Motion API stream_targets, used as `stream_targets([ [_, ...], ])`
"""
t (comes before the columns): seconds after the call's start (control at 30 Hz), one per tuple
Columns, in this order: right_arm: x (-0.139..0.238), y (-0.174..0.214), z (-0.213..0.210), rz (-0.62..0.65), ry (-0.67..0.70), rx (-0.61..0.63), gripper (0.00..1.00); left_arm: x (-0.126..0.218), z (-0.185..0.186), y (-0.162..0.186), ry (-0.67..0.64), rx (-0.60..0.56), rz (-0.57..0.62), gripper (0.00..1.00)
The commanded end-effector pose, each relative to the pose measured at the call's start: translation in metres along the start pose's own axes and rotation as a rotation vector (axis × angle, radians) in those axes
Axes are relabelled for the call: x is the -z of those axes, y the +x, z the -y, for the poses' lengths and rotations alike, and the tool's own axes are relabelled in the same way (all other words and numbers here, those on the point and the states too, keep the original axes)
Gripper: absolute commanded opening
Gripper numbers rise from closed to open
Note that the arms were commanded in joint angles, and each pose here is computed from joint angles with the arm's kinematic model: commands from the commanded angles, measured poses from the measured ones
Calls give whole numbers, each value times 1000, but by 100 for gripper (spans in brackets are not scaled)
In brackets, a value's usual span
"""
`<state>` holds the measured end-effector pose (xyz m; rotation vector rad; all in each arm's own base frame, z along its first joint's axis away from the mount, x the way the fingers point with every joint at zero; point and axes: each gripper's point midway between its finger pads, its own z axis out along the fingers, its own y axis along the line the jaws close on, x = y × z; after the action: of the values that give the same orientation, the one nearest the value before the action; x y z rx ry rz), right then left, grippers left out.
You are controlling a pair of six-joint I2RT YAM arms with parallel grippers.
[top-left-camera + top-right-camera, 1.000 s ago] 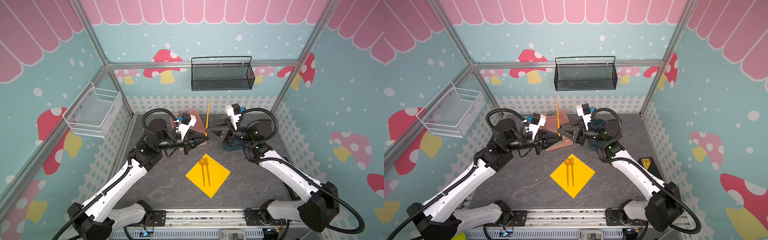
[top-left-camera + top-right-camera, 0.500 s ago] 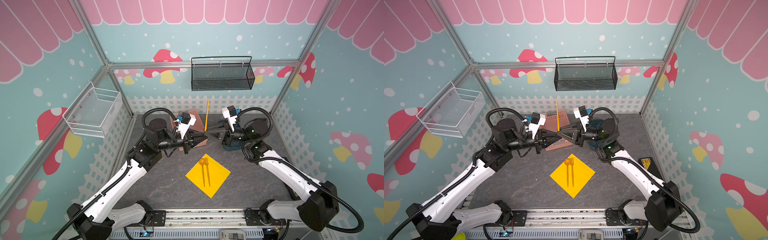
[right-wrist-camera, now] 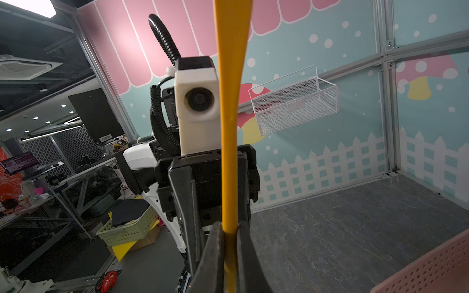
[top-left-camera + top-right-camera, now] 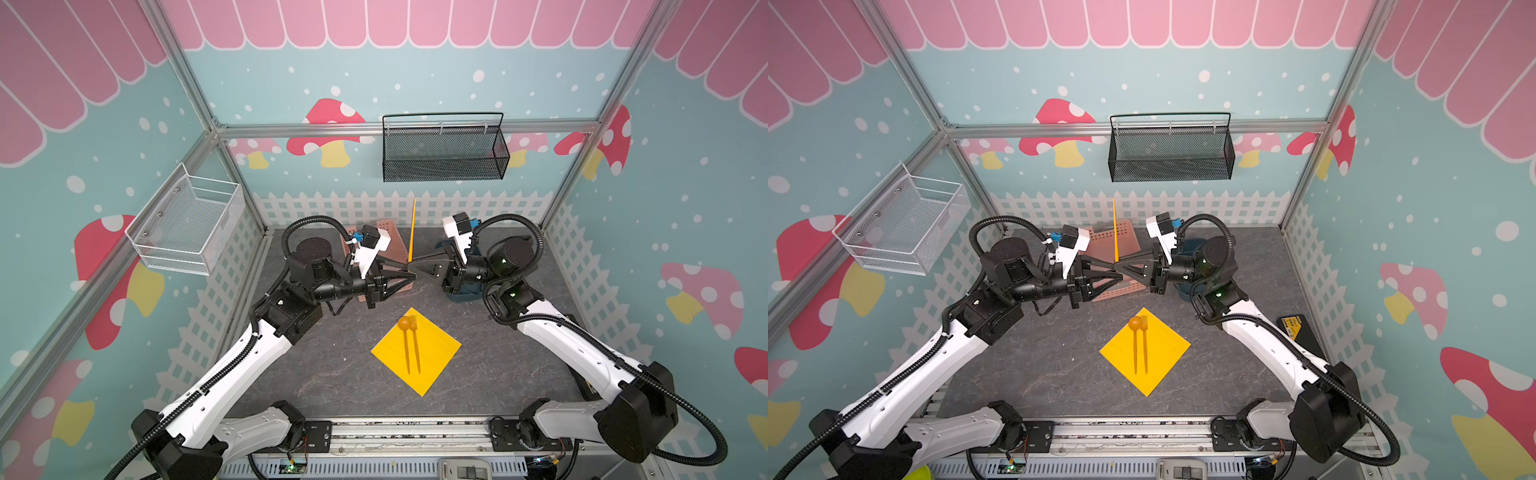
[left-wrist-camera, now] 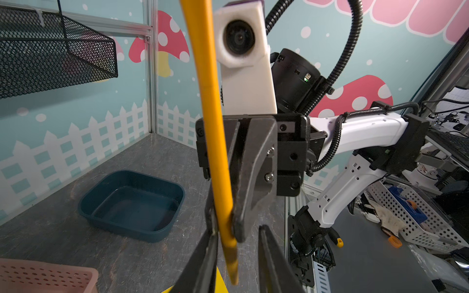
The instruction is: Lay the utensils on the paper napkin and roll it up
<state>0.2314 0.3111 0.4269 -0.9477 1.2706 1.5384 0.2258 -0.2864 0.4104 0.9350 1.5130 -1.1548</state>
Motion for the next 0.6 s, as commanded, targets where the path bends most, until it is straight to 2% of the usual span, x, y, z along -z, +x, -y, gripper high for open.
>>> stream_targets([
  [0.0,-1,5,-3,-16,-4,17,0,10,17,-20,32,-54,42,34],
  [0.17,0,9,-6,-31,-23,49,0,13,24,-29,51,-54,58,40],
  [0.37,9,17,-24,-20,-67,176,0,14,31,-43,83,-60,76,40],
  [0.57,12,29,-29,-42,-97,177,0,14,48,-49,159,-79,84,41],
])
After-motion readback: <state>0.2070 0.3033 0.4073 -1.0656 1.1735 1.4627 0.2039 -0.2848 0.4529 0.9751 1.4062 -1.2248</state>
